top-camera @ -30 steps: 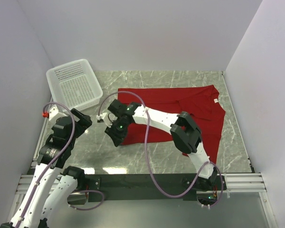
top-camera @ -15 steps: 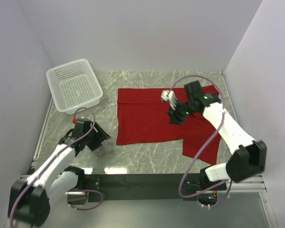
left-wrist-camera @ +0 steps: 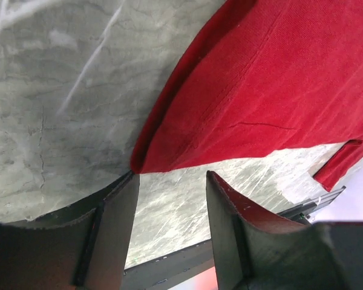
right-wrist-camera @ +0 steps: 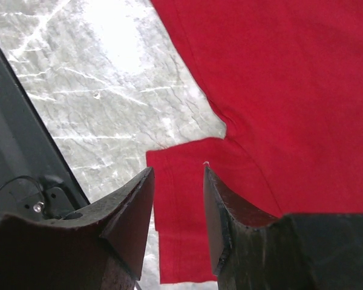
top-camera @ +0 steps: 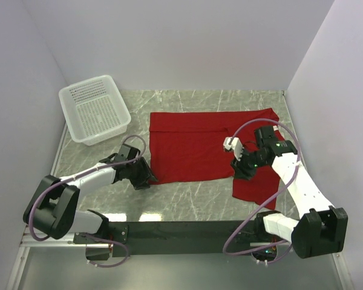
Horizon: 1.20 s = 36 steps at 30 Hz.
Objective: Fold and stack the t-shirts
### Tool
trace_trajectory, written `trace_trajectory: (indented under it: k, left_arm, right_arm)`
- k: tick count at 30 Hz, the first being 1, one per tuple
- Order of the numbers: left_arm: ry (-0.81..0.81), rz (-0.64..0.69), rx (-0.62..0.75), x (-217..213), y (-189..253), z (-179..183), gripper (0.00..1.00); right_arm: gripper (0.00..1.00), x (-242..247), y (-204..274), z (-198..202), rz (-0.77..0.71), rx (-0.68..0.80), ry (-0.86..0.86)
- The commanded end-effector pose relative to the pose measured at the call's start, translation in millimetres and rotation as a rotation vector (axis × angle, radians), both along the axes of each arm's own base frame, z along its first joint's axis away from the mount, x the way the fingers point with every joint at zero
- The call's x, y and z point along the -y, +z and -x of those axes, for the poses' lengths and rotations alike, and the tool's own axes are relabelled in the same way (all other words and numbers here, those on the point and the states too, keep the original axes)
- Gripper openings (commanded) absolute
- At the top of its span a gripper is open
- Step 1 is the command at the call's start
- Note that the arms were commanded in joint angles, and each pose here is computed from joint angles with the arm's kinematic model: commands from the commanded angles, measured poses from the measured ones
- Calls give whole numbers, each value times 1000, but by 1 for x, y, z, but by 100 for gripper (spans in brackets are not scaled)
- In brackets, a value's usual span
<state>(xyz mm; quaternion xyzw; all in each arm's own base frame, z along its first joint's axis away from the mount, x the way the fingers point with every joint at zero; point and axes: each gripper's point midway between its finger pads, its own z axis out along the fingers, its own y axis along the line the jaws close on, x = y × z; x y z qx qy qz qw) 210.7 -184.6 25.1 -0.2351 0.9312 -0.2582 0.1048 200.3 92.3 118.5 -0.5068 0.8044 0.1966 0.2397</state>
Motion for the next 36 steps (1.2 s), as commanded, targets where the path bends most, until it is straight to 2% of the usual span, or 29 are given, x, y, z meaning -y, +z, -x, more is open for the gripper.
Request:
trace_trajectory:
  k: [1,10,12,16,17,19,20,23,29,33,36]
  left_arm:
    - [32,-115,-35,-16,-14,1,54]
    - [86,-200,11,-34,-16,-6,52]
    - [90,-199,6,-34,-20,-5,42]
    - [69,-171,1,-28,-25,-3,31]
    - [66,-169,6,-28,-26,-4,25]
    - [58,-156,30,-26,-22,-6,19]
    - [54,-150,38,-25,-20,-7,12]
    - [41,-119,83,-20,-10,-11,1]
    - [29,-83,140,-16,4,-17,1]
    - [18,-71,157,-13,10,-18,1]
    - [11,-58,160,-11,13,-19,1]
  right_arm:
    - [45,9,5,0,22,30,-17]
    - [45,25,-3,15,101,1,26]
    - [45,29,-7,20,122,-4,48]
    - [44,47,-22,33,200,0,121]
    - [44,58,-28,38,246,13,157]
    - [45,71,-36,46,291,14,192]
    - [45,82,-43,51,344,17,233]
    - [46,101,-53,58,388,-23,208]
    - [49,124,-77,68,487,-97,199]
    - [57,119,-82,73,466,-120,213]
    - [57,112,-85,69,454,-112,218]
